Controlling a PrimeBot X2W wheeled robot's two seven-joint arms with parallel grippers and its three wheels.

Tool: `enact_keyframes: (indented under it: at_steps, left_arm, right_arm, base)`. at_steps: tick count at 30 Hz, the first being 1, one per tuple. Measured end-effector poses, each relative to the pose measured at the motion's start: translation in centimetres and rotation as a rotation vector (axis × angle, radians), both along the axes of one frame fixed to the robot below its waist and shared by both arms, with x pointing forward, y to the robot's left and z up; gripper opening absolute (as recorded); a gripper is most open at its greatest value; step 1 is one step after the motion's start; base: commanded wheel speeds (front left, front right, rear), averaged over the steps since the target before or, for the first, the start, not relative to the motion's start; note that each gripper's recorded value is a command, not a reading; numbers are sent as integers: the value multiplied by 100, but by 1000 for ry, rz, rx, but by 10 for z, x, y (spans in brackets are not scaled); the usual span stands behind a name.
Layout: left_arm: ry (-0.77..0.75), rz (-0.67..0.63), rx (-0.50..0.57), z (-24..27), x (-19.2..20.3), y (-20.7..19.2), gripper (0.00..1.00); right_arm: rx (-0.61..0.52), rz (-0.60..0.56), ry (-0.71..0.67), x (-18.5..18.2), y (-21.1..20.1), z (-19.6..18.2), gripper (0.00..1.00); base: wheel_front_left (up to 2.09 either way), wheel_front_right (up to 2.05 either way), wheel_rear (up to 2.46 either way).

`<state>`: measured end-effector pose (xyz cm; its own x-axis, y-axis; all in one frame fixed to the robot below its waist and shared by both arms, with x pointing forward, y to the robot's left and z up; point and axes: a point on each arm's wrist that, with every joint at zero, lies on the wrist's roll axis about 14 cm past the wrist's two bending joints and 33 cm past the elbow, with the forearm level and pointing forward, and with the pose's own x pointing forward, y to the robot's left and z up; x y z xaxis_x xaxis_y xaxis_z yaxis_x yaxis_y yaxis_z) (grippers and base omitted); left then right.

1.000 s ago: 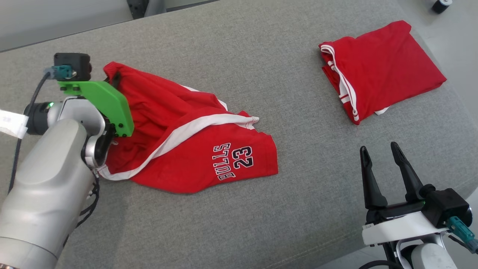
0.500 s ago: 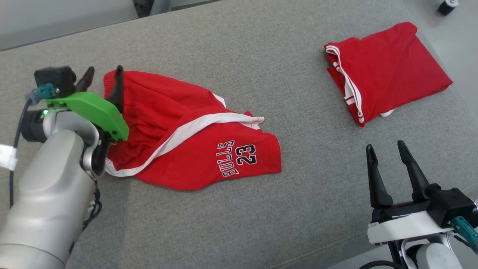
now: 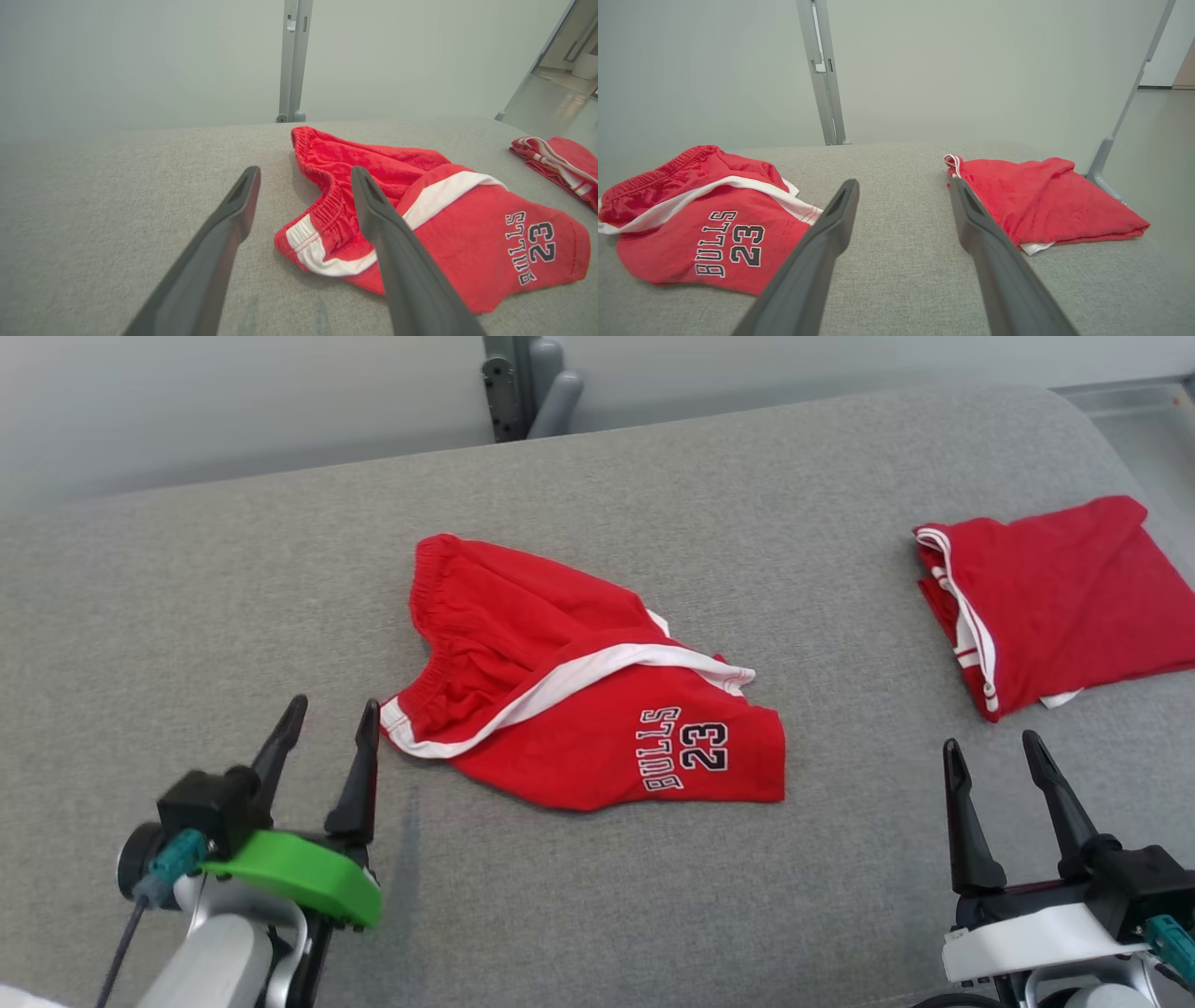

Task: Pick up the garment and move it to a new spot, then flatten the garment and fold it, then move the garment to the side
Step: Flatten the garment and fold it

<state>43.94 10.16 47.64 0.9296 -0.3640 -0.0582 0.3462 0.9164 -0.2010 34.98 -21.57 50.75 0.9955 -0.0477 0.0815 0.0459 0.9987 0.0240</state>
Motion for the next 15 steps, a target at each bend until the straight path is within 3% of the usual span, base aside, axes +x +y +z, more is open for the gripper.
enact_keyframes:
  at_steps: [9, 15]
  left_arm:
    - [-96, 102, -6, 23, -53, 34, 100]
    - [-45, 183, 44, 2, -102, 60, 100]
  right_arm:
    - [5, 96, -34, 10, 30, 9, 100]
    - [2, 85, -19, -2, 25, 5, 100]
  base:
    - [0, 0, 0]
    - [0, 0, 0]
